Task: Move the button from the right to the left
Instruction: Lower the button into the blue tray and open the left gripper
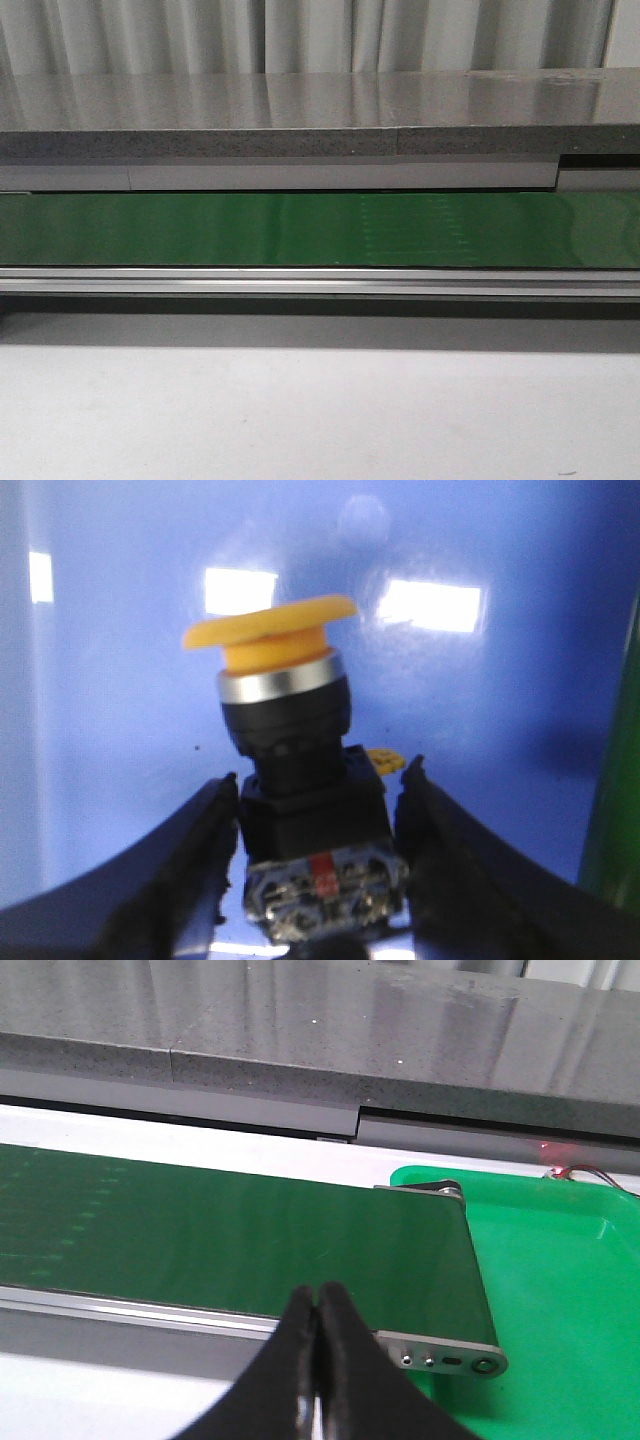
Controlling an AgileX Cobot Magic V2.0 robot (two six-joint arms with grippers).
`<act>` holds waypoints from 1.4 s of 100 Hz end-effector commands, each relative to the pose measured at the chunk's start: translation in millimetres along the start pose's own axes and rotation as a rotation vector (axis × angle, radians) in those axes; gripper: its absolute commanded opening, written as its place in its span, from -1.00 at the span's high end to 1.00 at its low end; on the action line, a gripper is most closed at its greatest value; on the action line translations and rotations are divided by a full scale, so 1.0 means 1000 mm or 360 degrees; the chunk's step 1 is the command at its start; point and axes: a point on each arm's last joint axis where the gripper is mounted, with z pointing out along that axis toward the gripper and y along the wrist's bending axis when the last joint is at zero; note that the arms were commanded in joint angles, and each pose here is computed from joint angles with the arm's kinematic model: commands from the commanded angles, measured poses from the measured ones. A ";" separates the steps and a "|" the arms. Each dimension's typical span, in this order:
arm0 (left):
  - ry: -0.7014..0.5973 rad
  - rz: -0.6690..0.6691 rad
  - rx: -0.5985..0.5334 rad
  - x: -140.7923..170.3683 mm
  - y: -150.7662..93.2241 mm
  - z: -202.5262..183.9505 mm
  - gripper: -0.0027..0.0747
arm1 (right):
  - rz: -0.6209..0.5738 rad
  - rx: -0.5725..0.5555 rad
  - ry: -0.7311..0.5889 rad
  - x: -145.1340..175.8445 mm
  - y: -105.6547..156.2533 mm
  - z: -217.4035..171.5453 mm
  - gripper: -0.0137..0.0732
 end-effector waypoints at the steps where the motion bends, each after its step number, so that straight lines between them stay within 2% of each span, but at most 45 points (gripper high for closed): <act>1: -0.0183 -0.0009 -0.0048 -0.009 0.002 -0.027 -0.22 | -0.0003 0.0013 -0.0163 -0.016 -0.001 -0.003 0.84; 7: -0.0187 -0.0009 -0.0049 -0.010 0.002 -0.027 -0.25 | -0.0003 0.0013 -0.0163 -0.016 -0.001 -0.003 0.84; 22: -0.0195 -0.0013 -0.0046 -0.010 0.002 -0.028 -0.19 | -0.0003 0.0013 -0.0163 -0.016 -0.001 -0.003 0.84; 36: -0.0239 -0.0031 -0.0056 -0.009 0.002 -0.040 -0.03 | -0.0003 0.0013 -0.0163 -0.016 -0.001 -0.003 0.84; 41: -0.0273 -0.0054 -0.0063 -0.009 0.001 -0.047 0.10 | -0.0003 0.0013 -0.0163 -0.016 -0.001 -0.003 0.84; 48: -0.0324 -0.0075 -0.0052 -0.009 -0.002 -0.059 0.40 | -0.0003 0.0013 -0.0163 -0.016 -0.001 -0.003 0.84; 58: -0.0412 -0.0062 -0.0025 -0.010 -0.014 -0.078 0.99 | -0.0003 0.0013 -0.0163 -0.016 -0.001 -0.003 0.84; 74: -0.0571 -0.0026 0.0063 -0.012 -0.041 -0.108 0.98 | -0.0003 0.0013 -0.0163 -0.016 -0.001 -0.003 0.84; 93: -0.0801 0.0058 0.0216 -0.013 -0.088 -0.144 0.98 | -0.0003 0.0013 -0.0163 -0.016 -0.001 -0.003 0.84; 108: -0.0934 0.0180 0.0284 -0.001 -0.125 -0.161 0.98 | -0.0003 0.0013 -0.0163 -0.016 -0.001 -0.003 0.84; 126: -0.1064 0.0209 0.0373 0.021 -0.149 -0.172 0.98 | -0.0003 0.0013 -0.0163 -0.016 -0.001 -0.003 0.84; 140: -0.1138 0.0213 0.0411 0.043 -0.156 -0.180 0.98 | -0.0003 0.0013 -0.0163 -0.016 -0.001 -0.003 0.84</act>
